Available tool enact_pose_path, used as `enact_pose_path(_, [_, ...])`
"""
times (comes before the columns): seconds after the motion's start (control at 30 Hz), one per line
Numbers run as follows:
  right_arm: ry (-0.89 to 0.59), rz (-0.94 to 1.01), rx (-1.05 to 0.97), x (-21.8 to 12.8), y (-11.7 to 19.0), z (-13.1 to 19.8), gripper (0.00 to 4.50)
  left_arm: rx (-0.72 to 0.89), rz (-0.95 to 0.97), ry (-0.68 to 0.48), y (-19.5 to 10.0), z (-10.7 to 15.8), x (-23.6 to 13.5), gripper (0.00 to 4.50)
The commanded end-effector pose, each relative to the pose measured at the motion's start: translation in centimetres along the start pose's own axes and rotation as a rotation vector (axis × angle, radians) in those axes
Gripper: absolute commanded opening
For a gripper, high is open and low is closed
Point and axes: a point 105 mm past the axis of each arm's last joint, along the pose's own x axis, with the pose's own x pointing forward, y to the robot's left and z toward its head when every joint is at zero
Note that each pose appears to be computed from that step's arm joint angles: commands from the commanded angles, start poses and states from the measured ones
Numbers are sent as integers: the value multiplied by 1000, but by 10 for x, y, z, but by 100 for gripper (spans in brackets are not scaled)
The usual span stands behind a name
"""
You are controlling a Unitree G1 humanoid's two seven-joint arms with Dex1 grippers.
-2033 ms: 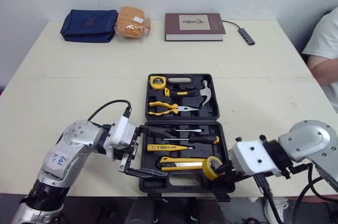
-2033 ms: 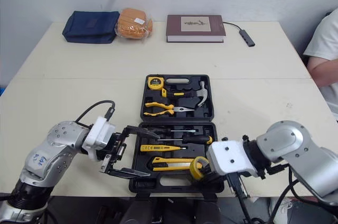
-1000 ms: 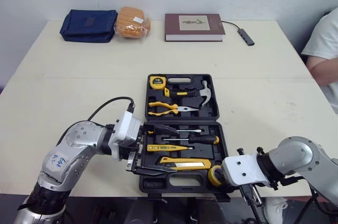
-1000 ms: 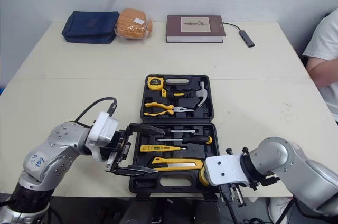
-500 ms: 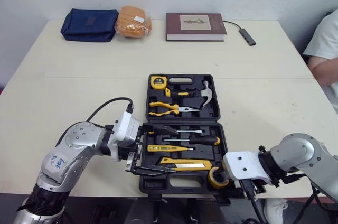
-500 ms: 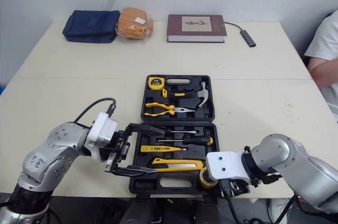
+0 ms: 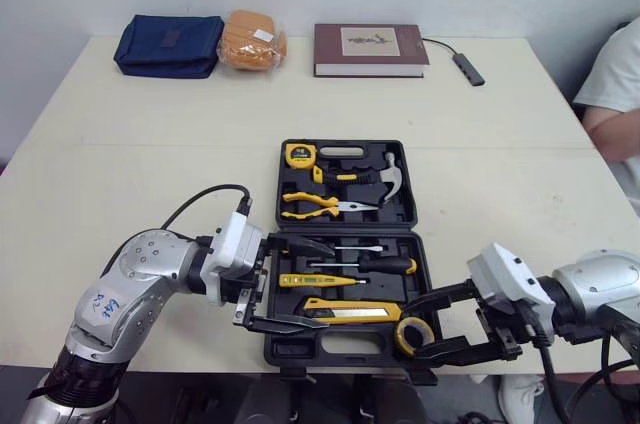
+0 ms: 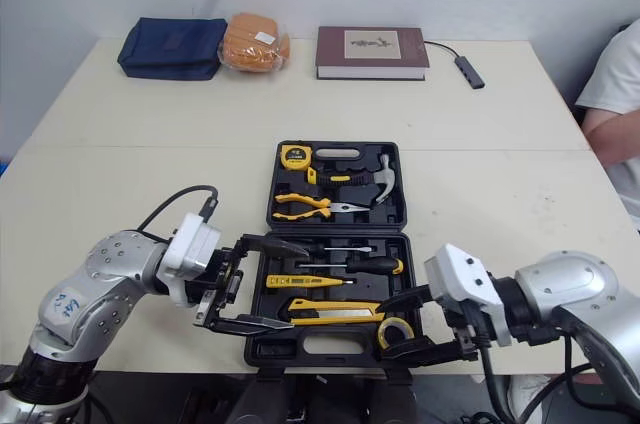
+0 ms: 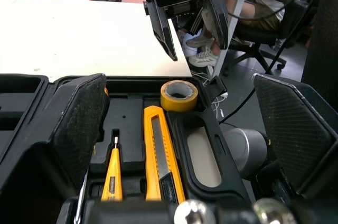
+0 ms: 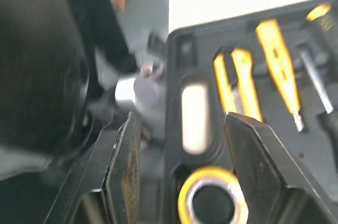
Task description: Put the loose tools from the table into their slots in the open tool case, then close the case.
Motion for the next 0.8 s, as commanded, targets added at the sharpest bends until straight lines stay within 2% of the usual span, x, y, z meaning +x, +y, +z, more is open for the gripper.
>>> enact_pose_path(0.03, [-41, -28, -52, 4, -2, -1, 82, 22, -8, 2, -1, 3, -1, 450])
enact_pose_path(0.1, [-33, -29, -71, 7, -3, -8, 5, 22, -8, 5, -1, 3, -1, 450])
enact_pose_path(0.33, [47, -82, -112, 12, -16, -46, 5, 17, -13, 24, -2, 4, -4, 450])
enact_pose_path(0.47, [18, -73, -69, 21, -18, -55, 5, -14, 4, 27, -1, 2, -8, 450])
enact_pose_path(0.8, [92, -100, 20, 21, -20, -101, 5, -24, 3, 62, -3, -4, -12, 450])
